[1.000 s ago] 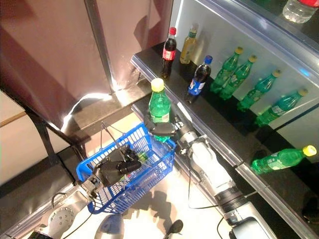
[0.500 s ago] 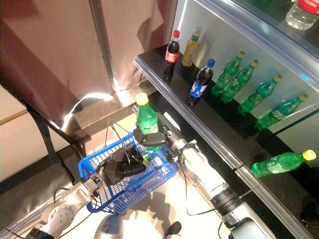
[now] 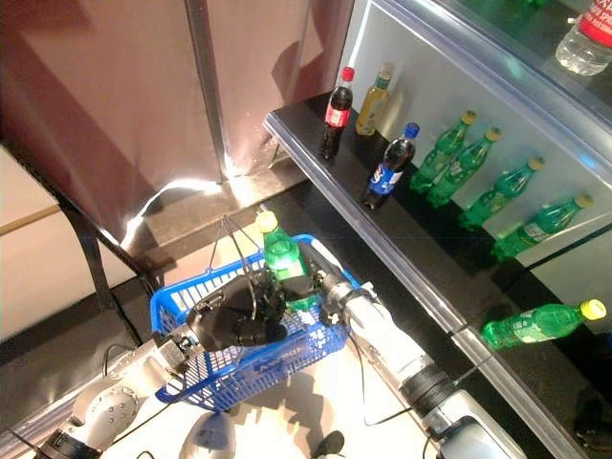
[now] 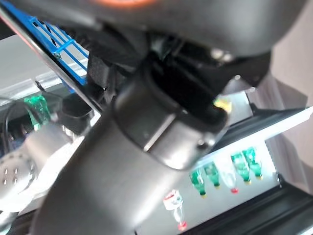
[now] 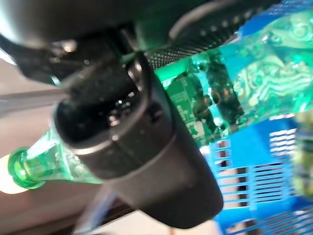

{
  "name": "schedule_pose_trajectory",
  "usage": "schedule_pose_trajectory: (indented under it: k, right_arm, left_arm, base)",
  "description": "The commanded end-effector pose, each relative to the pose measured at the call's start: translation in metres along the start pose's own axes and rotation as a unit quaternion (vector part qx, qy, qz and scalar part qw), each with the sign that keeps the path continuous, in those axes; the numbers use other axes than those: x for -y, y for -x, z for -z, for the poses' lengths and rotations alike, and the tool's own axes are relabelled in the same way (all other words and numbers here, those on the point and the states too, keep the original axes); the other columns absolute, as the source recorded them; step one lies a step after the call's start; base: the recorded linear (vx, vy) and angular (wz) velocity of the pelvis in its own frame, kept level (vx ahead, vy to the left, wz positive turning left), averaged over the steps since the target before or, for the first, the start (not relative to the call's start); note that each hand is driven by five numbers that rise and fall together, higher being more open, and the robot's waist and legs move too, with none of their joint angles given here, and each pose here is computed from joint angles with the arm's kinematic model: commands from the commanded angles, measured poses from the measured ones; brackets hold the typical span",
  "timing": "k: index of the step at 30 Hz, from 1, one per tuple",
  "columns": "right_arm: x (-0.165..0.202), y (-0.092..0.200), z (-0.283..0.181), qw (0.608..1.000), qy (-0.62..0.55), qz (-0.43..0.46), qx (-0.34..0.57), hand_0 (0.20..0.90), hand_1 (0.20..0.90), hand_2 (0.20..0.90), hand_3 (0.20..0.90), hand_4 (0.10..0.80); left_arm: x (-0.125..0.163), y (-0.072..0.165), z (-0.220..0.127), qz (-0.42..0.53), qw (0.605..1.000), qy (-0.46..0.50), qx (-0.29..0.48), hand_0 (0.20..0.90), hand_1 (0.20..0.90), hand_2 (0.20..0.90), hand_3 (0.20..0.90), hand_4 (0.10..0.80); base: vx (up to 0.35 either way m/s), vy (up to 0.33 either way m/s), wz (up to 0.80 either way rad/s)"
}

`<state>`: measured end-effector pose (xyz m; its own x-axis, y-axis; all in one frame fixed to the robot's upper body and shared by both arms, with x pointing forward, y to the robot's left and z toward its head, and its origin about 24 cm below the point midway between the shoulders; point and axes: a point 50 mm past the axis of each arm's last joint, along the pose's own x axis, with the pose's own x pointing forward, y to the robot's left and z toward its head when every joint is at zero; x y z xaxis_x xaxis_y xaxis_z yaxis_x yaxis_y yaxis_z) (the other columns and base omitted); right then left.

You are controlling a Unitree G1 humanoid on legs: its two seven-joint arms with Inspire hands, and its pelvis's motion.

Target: Pick up the drink and place into the basket.

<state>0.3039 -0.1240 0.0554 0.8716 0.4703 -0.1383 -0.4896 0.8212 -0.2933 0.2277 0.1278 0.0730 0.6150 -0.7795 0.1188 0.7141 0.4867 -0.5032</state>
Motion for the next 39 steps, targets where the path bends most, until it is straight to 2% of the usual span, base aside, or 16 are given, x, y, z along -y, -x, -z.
schedule_pose_trajectory:
  k: [1,11,21,33,39]
  right_arm:
    - [-0.002,-0.012,-0.048,0.991,0.041,-0.002,0.126,0.3,0.3,0.3,0.2,0.1]
    - [0.009,-0.011,-0.03,0.988,0.136,0.011,0.072,0.3,0.3,0.3,0.2,0.1]
    - [0.011,-0.011,-0.036,0.973,0.22,-0.014,0.069,0.3,0.3,0.3,0.2,0.1]
    - [0.002,-0.01,-0.056,0.941,0.313,-0.087,0.097,0.3,0.3,0.3,0.2,0.1]
    - [-0.011,-0.007,-0.068,0.917,0.349,-0.151,0.118,0.3,0.3,0.3,0.2,0.1]
  left_arm:
    - [0.097,-0.039,-0.065,0.332,0.925,-0.077,0.169,0.3,0.3,0.3,0.2,0.1]
    - [0.103,-0.037,-0.068,0.354,0.915,-0.087,0.171,0.3,0.3,0.3,0.2,0.1]
    - [0.109,-0.036,-0.071,0.38,0.903,-0.109,0.168,0.3,0.3,0.3,0.2,0.1]
    - [0.115,-0.034,-0.074,0.405,0.89,-0.139,0.157,0.3,0.3,0.3,0.2,0.1]
    - [0.119,-0.033,-0.075,0.418,0.881,-0.163,0.148,0.3,0.3,0.3,0.2,0.1]
  base:
    - [0.0,0.0,0.0]
    - [-0.004,0.003,0.0]
    - [-0.009,0.005,0.02]
    - [0.0,0.0,0.0]
    - [0.0,-0.002,0.01]
